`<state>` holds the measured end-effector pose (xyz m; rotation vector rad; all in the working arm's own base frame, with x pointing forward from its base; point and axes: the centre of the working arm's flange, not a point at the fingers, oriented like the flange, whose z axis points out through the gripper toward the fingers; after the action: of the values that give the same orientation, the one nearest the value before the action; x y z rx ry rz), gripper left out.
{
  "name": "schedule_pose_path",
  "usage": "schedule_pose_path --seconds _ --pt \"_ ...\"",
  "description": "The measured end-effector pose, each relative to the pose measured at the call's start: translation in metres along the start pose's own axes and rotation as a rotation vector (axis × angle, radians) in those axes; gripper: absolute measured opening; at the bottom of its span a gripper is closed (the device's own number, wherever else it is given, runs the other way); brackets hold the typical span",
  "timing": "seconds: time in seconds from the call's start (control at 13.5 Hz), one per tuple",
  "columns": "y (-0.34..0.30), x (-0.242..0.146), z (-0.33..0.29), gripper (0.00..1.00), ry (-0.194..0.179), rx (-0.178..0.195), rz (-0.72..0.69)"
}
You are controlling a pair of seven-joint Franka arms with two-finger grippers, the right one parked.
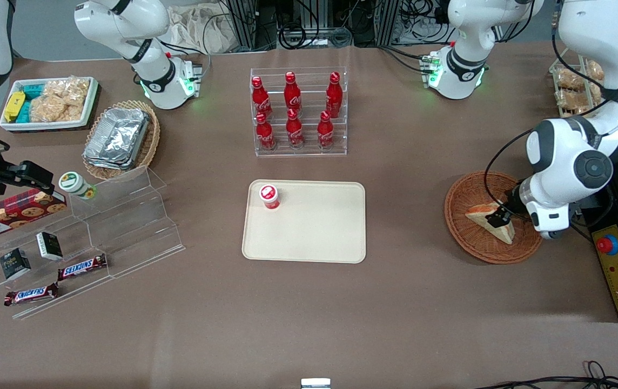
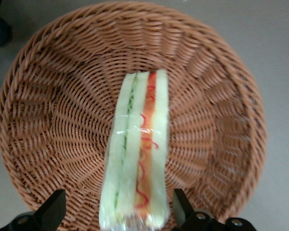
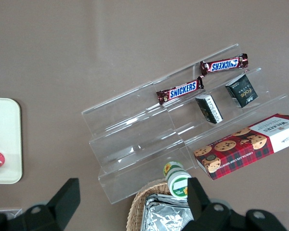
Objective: Place sandwich from basket to tray
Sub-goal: 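Close the left gripper on the sandwich and lift it from the basket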
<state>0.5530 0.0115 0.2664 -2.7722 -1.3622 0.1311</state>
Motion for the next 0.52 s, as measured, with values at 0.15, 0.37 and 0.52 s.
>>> schedule_pose_path --seconds 0.15,0.37,0.52 --pt "-0.001 0.004 0.015 1.0 -0.007 0.005 -0.04" --pt "0.002 0.005 0.029 0.93 -0.006 -0.003 -0.063" --pt "0.005 0.007 0.029 0.7 -0.003 -0.008 -0.074"
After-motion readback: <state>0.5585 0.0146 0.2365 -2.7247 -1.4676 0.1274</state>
